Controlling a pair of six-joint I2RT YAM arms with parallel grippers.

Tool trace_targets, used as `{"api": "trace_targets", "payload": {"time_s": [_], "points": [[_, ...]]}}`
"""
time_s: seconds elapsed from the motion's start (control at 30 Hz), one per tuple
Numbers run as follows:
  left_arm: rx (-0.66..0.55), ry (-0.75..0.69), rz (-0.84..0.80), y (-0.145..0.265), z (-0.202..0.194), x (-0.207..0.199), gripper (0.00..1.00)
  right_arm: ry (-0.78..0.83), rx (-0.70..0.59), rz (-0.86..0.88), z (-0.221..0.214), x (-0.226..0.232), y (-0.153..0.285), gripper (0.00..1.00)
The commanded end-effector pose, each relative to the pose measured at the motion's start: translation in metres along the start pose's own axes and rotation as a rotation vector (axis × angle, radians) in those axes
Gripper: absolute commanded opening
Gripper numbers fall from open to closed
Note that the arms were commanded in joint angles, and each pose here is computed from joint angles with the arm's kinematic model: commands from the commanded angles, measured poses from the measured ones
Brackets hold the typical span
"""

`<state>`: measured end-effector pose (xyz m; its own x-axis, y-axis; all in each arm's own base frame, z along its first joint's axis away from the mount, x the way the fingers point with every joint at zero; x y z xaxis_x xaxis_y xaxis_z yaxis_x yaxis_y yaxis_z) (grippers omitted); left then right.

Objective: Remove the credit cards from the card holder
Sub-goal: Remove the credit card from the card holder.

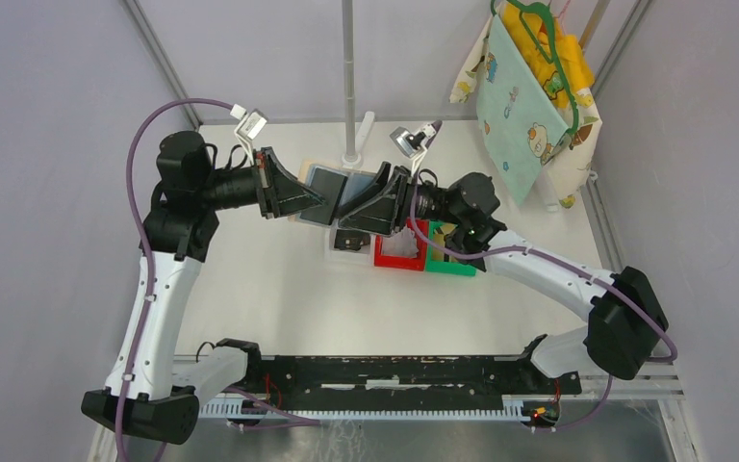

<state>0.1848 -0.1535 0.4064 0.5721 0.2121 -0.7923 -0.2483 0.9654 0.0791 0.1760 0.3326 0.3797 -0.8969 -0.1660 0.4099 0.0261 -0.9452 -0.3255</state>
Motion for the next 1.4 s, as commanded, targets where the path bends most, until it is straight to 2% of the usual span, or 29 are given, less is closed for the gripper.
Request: {"api": "trace_targets", "payload": {"time_s": [0.0, 0.27, 0.53, 0.67, 0.9, 1.07, 1.2, 1.37], "points": [[0.007, -0.016, -0.048, 0.003, 0.000, -0.017, 0.02, 0.091, -0.052, 0.070, 0.022, 0.014, -0.015, 0.55], [0.015, -0.009, -0.056, 0.003, -0.002, -0.019, 0.02, 0.124, -0.045, 0.006, 0.023, 0.005, -0.017, 0.55], [0.011, 0.028, -0.034, 0.000, -0.004, -0.008, 0.07, 0.133, -0.150, -0.040, 0.041, 0.004, -0.032, 0.44], [0.001, 0.030, -0.019, 0.000, -0.005, -0.004, 0.09, 0.143, -0.189, -0.133, 0.044, -0.004, -0.037, 0.33], [0.041, 0.042, -0.026, -0.001, -0.008, 0.001, 0.17, 0.136, -0.178, -0.209, 0.034, -0.017, -0.034, 0.00], [0.046, 0.024, -0.047, 0.000, -0.006, -0.005, 0.20, 0.123, -0.188, -0.152, 0.029, -0.009, -0.029, 0.00], [0.039, 0.005, -0.056, 0.001, -0.002, -0.011, 0.12, 0.113, -0.195, -0.144, 0.022, -0.005, -0.021, 0.00], [0.038, 0.005, -0.063, 0.001, 0.000, -0.014, 0.13, 0.099, -0.238, -0.112, 0.019, 0.003, -0.010, 0.00]]}}
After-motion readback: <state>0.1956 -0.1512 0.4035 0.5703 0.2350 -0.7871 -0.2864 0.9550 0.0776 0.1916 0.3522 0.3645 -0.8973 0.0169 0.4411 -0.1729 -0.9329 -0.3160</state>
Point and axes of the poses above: each gripper's point midway between its finger pads, its own y axis back along the fingers, its own x axis along the line the jaws close on, z = x × y, the point moved 5 cm from there along y, back along the fingers, and after that the axes turned 15 degrees about y, right-handed, at the moved point
